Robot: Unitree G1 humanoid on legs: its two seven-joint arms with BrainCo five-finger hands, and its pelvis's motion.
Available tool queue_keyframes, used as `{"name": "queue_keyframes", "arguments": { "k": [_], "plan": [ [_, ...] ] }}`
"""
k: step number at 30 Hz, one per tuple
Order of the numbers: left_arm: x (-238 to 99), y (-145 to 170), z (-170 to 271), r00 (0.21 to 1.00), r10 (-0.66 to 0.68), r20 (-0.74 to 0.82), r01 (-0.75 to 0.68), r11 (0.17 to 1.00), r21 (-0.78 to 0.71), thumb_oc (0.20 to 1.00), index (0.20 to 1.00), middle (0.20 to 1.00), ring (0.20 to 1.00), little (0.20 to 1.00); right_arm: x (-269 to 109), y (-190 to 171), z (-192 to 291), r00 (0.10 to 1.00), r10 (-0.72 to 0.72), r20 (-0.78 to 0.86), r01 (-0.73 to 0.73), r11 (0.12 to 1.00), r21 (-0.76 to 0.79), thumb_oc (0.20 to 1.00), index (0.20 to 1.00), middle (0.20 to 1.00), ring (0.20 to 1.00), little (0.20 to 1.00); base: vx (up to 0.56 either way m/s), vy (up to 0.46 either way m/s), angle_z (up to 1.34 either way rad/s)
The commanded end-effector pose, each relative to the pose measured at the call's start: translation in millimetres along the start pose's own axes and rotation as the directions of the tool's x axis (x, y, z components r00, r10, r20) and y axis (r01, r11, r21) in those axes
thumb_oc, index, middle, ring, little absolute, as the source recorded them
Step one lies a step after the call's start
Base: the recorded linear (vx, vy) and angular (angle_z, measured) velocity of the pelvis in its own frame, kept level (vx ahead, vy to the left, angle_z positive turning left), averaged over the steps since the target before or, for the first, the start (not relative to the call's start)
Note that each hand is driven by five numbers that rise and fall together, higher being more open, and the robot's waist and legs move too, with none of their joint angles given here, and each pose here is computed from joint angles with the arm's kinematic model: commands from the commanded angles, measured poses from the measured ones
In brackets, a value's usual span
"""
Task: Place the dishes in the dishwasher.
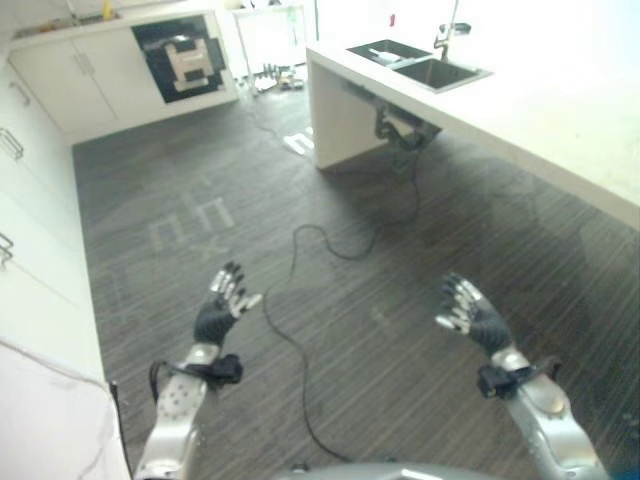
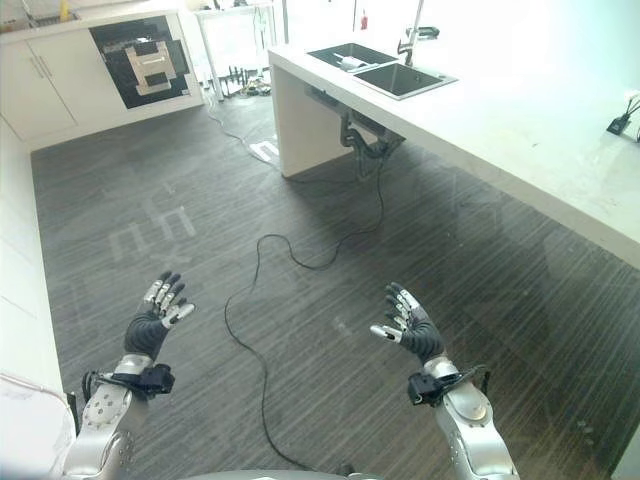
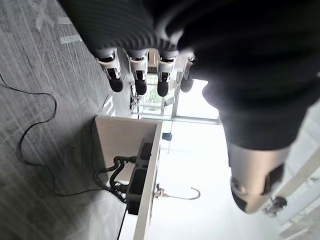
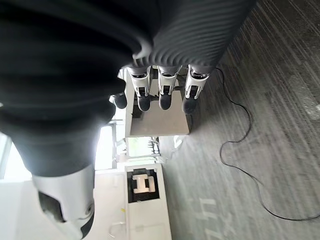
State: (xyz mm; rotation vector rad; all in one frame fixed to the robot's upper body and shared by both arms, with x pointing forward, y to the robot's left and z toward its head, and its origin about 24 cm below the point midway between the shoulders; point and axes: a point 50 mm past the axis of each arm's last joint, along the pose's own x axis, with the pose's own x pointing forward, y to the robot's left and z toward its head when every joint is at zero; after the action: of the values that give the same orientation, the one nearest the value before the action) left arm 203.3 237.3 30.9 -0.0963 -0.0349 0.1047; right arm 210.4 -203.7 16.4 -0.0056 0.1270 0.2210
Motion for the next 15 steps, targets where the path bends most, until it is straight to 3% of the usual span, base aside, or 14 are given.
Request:
{"name": "queue_keyframes", "arguments": {
  "k": [1,8,12,15],
  "plan": [
    [10,1,22,0.989,-0.006,0.148,0.009,1.000,-0.017,1.000,1.000,1.000,1.000,1.000,6,-11,41,0.977,0.012,0.215,0.000,0.999,-0.054,1.000,1.000,1.000,1.000,1.000,0.17,-0.039,-0.02],
    [-6,10,14,0.992,0.046,0.120,-0.041,0.998,-0.041,1.000,1.000,1.000,1.000,1.000,-4,-15,34,0.981,0.026,0.193,-0.014,0.998,-0.063,1.000,1.000,1.000,1.000,1.000,0.39,0.189,-0.03],
    [-6,13,15,0.988,0.084,0.127,-0.081,0.996,-0.026,1.000,1.000,1.000,1.000,1.000,-7,-12,32,0.983,0.071,0.172,-0.063,0.997,-0.053,1.000,1.000,1.000,1.000,1.000,0.50,0.358,-0.64],
    [5,9,26,0.988,0.006,0.153,-0.010,1.000,0.023,1.000,1.000,1.000,1.000,1.000,-2,-6,39,0.977,0.041,0.207,-0.035,0.999,-0.032,1.000,1.000,1.000,1.000,1.000,0.40,0.291,-0.16]
  ]
}}
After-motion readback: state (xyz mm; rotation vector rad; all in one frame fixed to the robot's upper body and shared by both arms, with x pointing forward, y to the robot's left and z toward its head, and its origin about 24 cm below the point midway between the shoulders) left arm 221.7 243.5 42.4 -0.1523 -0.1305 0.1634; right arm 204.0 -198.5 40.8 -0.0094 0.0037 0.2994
